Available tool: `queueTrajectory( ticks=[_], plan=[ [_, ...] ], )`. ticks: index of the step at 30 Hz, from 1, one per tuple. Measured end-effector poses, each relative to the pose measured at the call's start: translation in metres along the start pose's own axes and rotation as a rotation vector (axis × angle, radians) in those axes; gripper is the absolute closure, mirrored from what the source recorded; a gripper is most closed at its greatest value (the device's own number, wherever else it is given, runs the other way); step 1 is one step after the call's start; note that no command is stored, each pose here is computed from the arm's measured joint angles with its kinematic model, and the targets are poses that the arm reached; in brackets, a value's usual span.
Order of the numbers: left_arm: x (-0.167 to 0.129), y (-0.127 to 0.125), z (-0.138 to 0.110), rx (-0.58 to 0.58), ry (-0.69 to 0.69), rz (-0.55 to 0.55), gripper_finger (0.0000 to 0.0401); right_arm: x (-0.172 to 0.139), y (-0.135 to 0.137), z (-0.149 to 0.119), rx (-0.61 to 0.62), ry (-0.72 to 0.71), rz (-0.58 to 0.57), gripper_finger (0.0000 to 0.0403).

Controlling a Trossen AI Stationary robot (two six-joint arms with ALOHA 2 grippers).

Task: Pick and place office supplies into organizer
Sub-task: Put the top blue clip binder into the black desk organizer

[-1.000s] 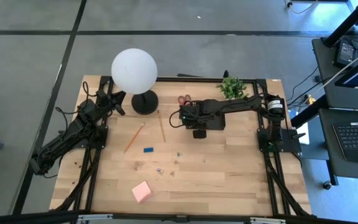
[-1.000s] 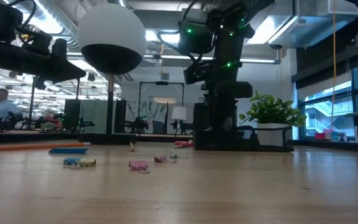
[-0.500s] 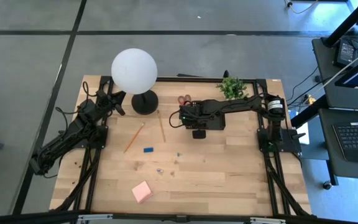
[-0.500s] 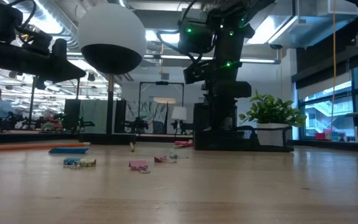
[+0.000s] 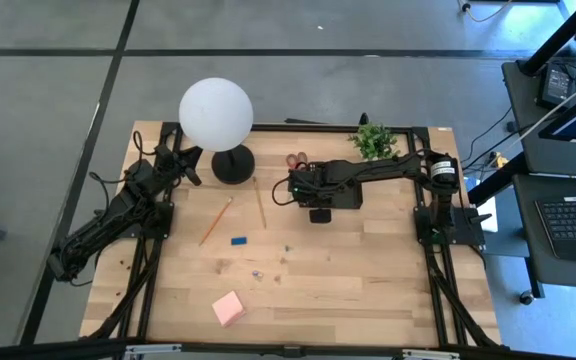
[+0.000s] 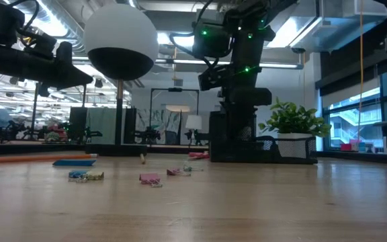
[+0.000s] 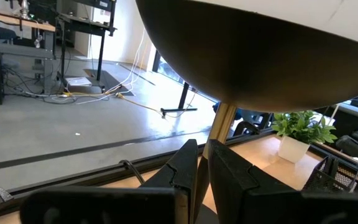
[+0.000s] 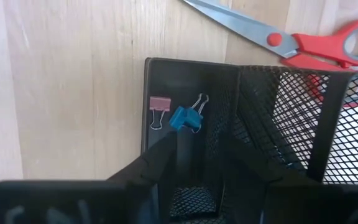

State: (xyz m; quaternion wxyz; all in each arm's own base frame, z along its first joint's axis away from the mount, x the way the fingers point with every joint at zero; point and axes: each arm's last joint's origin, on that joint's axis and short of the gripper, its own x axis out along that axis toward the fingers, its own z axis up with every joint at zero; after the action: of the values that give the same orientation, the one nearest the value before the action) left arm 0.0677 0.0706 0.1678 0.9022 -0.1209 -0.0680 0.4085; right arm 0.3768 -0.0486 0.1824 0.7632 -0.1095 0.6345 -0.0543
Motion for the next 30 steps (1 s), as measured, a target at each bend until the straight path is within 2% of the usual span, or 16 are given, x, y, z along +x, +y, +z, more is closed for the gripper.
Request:
queueTrajectory(
  ticks=[4,7,10,16,22,30],
  plan=[
    [0.0,0.0,0.0,0.0,0.0,0.0,0.0368,-0.002,0.002,0.001,0.023,-0.004,0.004,0.028],
    [0.0,0.0,0.0,0.0,0.0,0.0,0.0368,-0.009,0.008,0.008,0.035,-0.039,0.048,0.028],
    [0.0,0.0,0.0,0.0,0.0,0.0,0.0368,-0.019,0.02,0.017,0.008,-0.089,0.12,0.028],
    [0.0,0.0,0.0,0.0,0.0,0.0,0.0368,-0.032,0.042,0.034,0.015,-0.219,0.13,0.028],
    [0.0,0.0,0.0,0.0,0.0,0.0,0.0368,-0.041,0.07,0.045,-0.044,-0.333,0.145,0.028],
    [0.0,0.0,0.0,0.0,0.0,0.0,0.0368,-0.046,0.104,0.052,-0.079,-0.407,0.175,0.028]
  ],
)
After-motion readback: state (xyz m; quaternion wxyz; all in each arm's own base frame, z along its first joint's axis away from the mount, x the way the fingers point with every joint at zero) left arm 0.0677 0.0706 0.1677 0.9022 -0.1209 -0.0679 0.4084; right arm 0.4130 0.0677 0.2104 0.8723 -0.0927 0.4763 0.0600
